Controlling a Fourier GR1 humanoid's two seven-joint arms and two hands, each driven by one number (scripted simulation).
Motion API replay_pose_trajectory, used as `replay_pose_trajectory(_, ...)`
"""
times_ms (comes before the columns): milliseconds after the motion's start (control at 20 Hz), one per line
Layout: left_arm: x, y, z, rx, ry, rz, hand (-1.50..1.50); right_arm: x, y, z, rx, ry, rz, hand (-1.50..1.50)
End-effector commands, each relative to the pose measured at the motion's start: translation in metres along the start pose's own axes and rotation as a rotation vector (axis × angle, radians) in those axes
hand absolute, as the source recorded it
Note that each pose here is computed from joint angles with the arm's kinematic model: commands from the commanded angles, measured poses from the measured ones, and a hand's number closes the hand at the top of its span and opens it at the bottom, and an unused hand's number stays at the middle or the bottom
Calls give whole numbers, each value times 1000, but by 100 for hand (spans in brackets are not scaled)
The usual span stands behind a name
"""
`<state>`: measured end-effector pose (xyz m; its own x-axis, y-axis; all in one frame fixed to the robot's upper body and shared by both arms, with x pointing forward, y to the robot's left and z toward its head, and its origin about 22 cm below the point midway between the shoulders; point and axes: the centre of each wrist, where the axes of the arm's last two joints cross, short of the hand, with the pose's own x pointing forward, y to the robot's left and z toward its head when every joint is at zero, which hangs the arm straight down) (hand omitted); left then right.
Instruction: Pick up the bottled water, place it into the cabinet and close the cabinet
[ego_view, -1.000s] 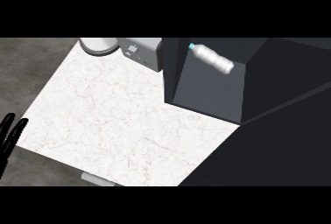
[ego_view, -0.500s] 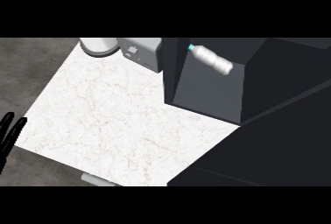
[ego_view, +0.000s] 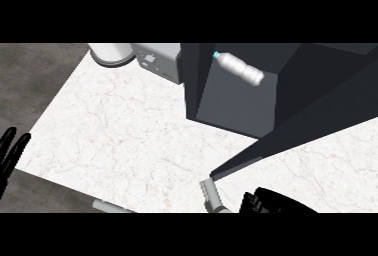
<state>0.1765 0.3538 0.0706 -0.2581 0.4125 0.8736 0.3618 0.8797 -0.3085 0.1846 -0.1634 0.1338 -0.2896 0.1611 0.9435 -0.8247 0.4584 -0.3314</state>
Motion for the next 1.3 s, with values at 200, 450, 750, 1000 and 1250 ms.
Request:
replay_pose_trajectory(200,-1,7,5,27,15,2,-150,-3,-31,-71,-110,81,-69,150)
replay_pose_trajectory(450,2,16,10,53,13,-11,-150,9,-61,-114,-323,101,-81,150)
replay_pose_trajectory(750,-5,14,15,66,8,7,-150,22,-104,-153,-521,117,-109,150)
replay_pose_trajectory(1000,1,20,17,69,-13,1,-150,23,-125,-170,-626,125,-191,150)
replay_pose_trajectory(1250,-4,22,22,90,-6,11,-150,26,-130,-178,-669,99,-284,-150)
